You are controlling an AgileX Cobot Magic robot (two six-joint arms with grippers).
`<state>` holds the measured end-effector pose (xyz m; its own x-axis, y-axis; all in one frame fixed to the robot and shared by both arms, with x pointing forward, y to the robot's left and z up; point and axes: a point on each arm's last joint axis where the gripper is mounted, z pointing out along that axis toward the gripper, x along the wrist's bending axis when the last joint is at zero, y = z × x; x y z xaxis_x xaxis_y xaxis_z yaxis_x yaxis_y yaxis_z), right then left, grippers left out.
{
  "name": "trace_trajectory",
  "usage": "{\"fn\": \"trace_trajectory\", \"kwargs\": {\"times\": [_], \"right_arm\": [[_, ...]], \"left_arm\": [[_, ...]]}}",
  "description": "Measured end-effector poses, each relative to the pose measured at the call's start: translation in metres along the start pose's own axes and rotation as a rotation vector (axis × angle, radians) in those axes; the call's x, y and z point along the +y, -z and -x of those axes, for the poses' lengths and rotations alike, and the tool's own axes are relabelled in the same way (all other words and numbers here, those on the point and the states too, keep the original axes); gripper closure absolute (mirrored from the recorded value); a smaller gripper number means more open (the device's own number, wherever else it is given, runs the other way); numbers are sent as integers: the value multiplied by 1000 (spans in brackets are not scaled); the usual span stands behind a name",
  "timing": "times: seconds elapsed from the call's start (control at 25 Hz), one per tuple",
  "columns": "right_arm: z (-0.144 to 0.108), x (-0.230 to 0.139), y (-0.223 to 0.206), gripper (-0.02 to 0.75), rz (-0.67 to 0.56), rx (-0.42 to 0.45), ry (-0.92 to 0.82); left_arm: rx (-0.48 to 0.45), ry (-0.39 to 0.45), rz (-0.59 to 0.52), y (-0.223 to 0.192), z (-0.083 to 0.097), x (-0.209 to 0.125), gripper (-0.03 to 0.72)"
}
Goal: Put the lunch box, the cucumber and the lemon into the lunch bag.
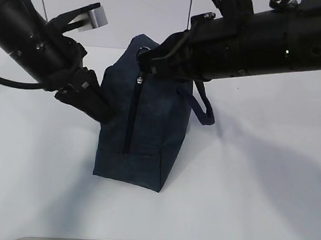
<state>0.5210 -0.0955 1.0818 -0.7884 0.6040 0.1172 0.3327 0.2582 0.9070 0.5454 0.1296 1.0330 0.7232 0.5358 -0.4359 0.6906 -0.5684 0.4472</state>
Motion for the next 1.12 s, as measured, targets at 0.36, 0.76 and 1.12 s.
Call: {"fn": "trace_trajectory", "kwargs": {"times": [0.36, 0.76, 1.12], "right_arm": [[10, 5, -1, 733, 30, -103, 1], [26, 15, -22, 733, 53, -176, 1], [42, 22, -43, 733, 68, -235, 19]], "left_arm": [[-3, 0, -18, -2, -1, -4, 699], [2, -3, -31, -3, -1, -6, 700], [6, -7, -37, -3, -2, -6, 701]]}}
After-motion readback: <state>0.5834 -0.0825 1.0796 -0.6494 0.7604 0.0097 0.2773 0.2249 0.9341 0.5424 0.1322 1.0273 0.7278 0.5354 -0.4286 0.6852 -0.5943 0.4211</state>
